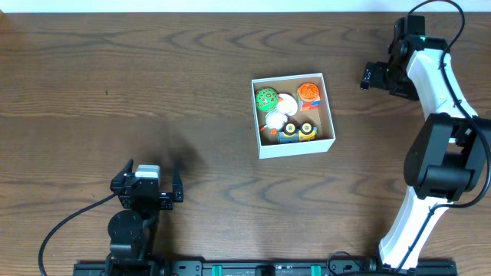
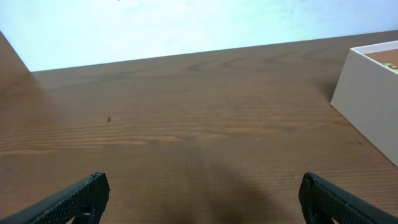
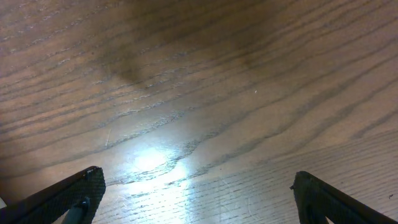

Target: Pack container

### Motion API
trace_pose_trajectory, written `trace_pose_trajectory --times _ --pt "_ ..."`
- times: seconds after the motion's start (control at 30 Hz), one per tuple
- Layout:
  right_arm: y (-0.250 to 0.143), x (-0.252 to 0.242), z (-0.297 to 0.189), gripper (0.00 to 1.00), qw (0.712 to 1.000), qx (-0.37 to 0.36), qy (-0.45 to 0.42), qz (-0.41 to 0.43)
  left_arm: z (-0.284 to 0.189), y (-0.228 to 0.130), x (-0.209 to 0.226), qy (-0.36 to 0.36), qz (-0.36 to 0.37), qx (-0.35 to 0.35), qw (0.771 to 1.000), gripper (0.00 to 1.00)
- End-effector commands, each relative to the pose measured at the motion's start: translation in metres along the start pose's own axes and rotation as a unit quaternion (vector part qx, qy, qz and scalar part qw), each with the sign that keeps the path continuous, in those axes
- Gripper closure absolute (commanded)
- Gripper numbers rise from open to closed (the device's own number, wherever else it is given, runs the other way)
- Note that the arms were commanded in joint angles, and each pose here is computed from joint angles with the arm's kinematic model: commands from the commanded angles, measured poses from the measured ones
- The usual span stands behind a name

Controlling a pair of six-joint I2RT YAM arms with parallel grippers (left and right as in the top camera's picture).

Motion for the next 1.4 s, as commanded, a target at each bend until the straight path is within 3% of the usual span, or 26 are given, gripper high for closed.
trace_pose_trajectory --times 0.0,0.4,0.57,0.7,0.83,0.97,1.37 --pt "0.003 -0.002 -0.009 0.01 1.000 -0.009 0.003 0.008 0.003 -0.012 -0.004 -0.003 0.006 0.013 1.000 0.02" --pt "0.005 -0.001 -0.019 0.01 1.000 -0.018 0.009 0.008 0.003 -0.012 -0.004 -0.003 0.006 0.013 1.000 0.02" --pt "0.026 0.023 -0.070 0.01 0.992 -0.104 0.075 -0.006 0.003 -0.012 -0.004 -0.003 0.006 0.013 1.000 0.02" --pt "0.024 0.048 -0.114 0.01 0.968 -0.203 0.124 -0.073 0.003 -0.012 -0.004 -0.003 0.006 0.013 1.000 0.02" --pt "-0.005 0.064 -0.151 0.01 0.926 -0.305 0.170 -0.144 0.003 -0.012 -0.004 -0.003 0.006 0.013 1.000 0.02" --pt "-0.050 0.050 -0.182 0.01 0.889 -0.376 0.204 -0.160 0.003 -0.012 -0.004 -0.003 0.006 0.013 1.000 0.02" --pt "-0.145 -0.024 -0.199 0.01 0.834 -0.473 0.249 -0.138 0.003 -0.012 -0.004 -0.003 0.006 0.013 1.000 0.02"
Point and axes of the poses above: each gripper's point midway between its finger pads, its own z axis out along the fingers, its own x axis along the line the jaws close on, y = z × x, the point moved 1 cm from there along -z, back along the fingers, and after that the axes turned 15 degrees about z, right-handed, at the moved point
